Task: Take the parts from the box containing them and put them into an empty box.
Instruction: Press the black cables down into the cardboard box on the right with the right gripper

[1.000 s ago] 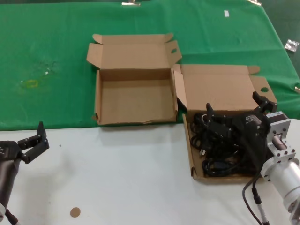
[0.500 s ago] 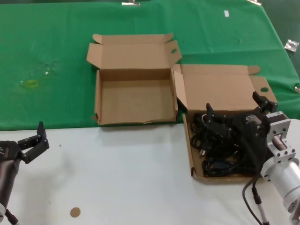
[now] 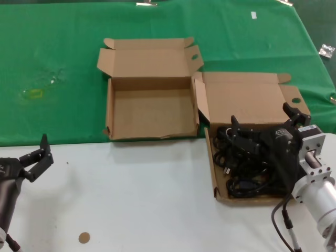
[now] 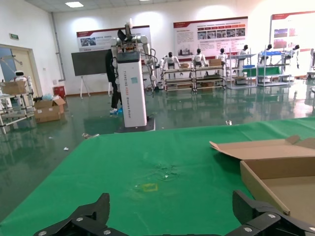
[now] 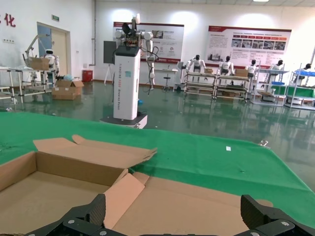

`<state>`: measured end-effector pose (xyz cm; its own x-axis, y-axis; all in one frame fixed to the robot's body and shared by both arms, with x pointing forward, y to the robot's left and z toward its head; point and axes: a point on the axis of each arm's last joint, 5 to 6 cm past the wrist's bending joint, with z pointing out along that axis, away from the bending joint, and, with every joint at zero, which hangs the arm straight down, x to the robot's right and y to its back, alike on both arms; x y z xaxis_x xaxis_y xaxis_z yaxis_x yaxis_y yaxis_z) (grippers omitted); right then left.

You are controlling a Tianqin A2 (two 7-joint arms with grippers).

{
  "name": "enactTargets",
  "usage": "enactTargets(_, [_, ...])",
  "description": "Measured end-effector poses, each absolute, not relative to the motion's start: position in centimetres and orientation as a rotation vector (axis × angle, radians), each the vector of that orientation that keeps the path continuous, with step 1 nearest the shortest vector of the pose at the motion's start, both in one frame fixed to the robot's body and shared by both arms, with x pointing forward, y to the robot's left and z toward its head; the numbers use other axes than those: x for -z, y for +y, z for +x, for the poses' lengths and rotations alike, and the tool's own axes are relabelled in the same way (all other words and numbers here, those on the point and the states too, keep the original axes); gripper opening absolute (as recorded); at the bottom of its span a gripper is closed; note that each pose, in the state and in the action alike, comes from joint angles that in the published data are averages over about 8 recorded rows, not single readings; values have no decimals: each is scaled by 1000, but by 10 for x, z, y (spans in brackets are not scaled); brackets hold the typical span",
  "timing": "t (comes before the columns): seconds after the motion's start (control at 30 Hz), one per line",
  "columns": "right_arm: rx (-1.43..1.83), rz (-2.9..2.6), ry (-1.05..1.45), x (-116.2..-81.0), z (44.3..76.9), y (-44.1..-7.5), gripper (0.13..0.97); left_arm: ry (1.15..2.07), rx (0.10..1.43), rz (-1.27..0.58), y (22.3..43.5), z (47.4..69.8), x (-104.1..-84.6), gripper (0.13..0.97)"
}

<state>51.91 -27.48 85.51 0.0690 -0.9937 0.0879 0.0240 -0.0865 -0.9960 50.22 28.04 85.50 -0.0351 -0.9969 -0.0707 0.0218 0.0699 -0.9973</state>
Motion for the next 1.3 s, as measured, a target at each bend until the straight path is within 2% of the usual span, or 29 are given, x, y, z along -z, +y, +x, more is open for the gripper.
enactTargets(0.07, [1228, -1292, 1096, -855, 519, -274, 966, 1253, 1193, -1125, 280, 502, -855, 889])
enactTargets(0.33, [1219, -1302, 1078, -856, 518, -268, 966, 1253, 1193, -1125, 280, 502, -855, 748])
enactTargets(0.47, [1215, -1312, 1065, -859, 517, -270, 966, 1253, 1193, -1125, 280, 502, -855, 748])
enactTargets(0.63, [1192, -1355, 1027, -867, 513, -278, 966, 1253, 1193, -1125, 280, 502, -855, 615])
enactTargets(1.03, [1027, -1665, 836, -914, 502, -330, 966, 1253, 1193, -1125, 280, 502, -855, 336])
enactTargets(1.17, [952, -1796, 777, -934, 502, -350, 966, 1253, 1193, -1125, 280, 502, -855, 336])
enactTargets(1.3, [885, -1933, 728, -954, 504, -369, 966, 1253, 1193, -1125, 280, 502, -855, 273])
